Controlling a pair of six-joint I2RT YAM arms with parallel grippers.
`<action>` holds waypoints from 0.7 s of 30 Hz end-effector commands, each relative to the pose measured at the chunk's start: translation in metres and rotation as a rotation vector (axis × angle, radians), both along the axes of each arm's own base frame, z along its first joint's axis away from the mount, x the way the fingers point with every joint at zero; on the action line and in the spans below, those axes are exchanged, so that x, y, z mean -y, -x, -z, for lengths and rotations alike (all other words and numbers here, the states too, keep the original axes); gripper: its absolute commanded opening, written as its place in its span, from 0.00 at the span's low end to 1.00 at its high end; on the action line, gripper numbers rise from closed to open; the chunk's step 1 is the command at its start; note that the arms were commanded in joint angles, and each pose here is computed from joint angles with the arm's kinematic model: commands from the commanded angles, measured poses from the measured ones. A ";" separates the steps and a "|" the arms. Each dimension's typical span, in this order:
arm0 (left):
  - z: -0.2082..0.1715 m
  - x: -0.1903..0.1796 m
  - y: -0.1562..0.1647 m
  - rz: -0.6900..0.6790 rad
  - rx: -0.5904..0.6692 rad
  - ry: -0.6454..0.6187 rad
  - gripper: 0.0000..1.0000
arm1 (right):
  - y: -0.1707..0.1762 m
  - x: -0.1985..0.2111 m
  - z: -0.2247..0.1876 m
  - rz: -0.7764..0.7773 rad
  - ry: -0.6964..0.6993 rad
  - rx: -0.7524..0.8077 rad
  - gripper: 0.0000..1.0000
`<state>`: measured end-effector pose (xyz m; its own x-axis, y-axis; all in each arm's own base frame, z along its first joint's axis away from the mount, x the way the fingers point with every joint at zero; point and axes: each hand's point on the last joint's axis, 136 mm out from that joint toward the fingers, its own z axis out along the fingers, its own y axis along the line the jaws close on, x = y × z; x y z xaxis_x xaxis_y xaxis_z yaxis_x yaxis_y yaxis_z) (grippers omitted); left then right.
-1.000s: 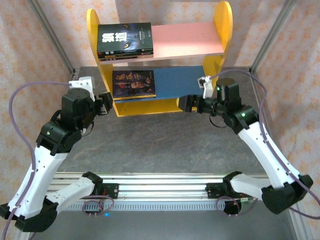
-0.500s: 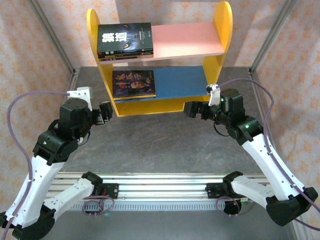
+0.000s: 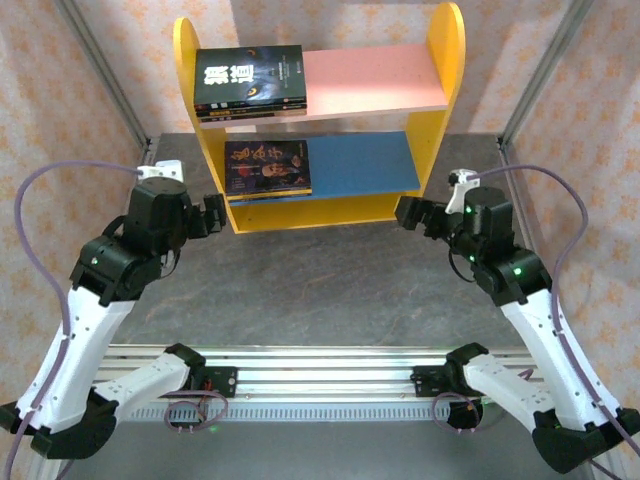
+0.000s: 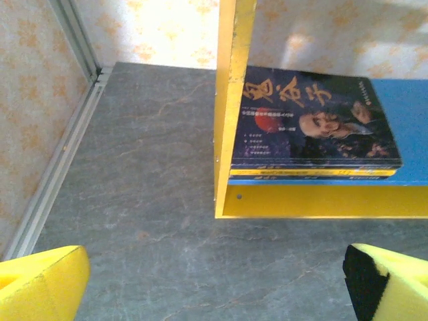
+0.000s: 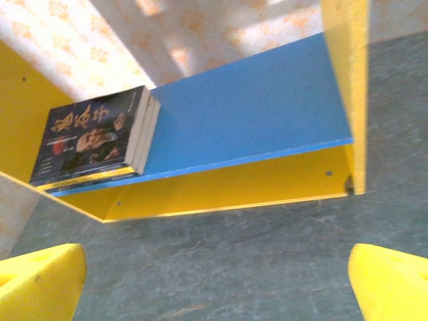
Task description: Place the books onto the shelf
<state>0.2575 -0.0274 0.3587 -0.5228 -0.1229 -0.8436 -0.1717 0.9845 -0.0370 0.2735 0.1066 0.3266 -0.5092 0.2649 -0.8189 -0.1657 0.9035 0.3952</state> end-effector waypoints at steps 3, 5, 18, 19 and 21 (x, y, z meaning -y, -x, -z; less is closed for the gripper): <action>0.008 -0.028 0.005 -0.131 0.018 -0.090 0.99 | 0.006 0.044 0.005 0.190 0.111 0.044 1.00; 0.012 -0.041 0.007 -0.195 0.039 -0.134 0.99 | 0.005 0.055 0.011 0.239 0.143 0.056 1.00; 0.056 -0.078 0.013 -0.336 0.231 -0.263 0.99 | -0.022 0.090 0.036 0.404 0.181 0.110 1.00; 0.062 -0.076 0.011 -0.322 0.252 -0.266 0.99 | -0.024 0.092 0.039 0.412 0.177 0.133 1.00; 0.072 -0.075 0.011 -0.306 0.333 -0.248 1.00 | -0.030 0.095 0.045 0.430 0.163 0.187 1.00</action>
